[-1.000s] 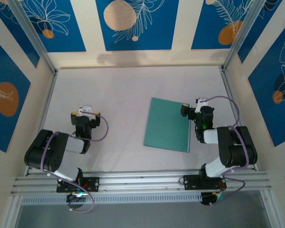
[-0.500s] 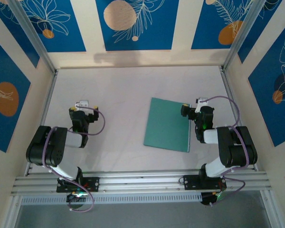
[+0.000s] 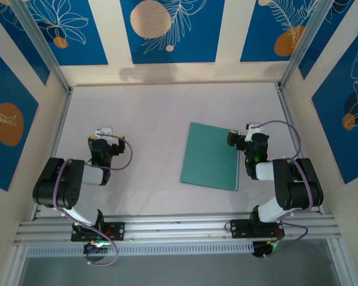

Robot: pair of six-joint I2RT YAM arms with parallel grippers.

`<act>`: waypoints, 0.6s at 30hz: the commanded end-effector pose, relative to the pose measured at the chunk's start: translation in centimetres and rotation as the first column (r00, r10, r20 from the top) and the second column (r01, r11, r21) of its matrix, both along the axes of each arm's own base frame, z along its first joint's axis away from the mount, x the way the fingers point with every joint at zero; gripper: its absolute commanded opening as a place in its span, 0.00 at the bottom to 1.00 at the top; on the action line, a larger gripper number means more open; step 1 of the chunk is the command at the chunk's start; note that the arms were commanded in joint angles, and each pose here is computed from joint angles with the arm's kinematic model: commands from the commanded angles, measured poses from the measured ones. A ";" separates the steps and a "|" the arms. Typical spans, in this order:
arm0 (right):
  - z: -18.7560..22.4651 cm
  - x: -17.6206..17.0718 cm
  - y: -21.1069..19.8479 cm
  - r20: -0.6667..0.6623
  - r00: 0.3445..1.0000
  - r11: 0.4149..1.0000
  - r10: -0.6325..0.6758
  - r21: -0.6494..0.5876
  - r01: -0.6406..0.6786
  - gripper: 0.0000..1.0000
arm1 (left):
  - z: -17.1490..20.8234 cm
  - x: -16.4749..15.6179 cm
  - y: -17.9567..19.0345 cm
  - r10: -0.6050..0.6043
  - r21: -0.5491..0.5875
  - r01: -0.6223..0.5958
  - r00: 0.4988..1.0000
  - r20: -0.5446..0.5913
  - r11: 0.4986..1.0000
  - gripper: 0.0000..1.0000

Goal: Put the files into the folder

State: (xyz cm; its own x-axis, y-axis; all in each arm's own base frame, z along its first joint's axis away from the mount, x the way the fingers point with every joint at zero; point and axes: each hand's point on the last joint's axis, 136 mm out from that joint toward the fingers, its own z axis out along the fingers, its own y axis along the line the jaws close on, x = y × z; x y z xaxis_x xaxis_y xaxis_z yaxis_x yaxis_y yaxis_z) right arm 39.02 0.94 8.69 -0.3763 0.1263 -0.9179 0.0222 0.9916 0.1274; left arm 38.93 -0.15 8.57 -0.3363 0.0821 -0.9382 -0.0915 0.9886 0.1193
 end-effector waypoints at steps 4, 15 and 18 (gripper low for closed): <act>0.7 0.5 -0.1 0.023 1.000 1.000 -0.005 -0.026 0.005 0.99 | 0.8 0.3 0.0 -0.007 -0.019 0.007 1.000 0.025 1.000 1.00; 0.7 0.5 -0.1 0.023 1.000 1.000 -0.005 -0.026 0.006 0.99 | 0.8 0.3 0.0 -0.005 -0.024 0.005 1.000 0.026 1.000 1.00; 0.7 0.5 -0.1 0.022 1.000 1.000 -0.004 -0.026 0.004 0.99 | 0.8 0.3 0.0 -0.004 -0.024 0.005 1.000 0.025 1.000 1.00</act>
State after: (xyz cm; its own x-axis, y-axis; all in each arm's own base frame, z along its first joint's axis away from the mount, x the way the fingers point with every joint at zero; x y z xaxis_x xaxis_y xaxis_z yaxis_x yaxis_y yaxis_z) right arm 39.02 0.94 8.69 -0.3763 0.1263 -0.9179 0.0222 0.9916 0.1274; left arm 38.93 -0.15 8.57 -0.3363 0.0817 -0.9382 -0.0912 0.9887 0.1188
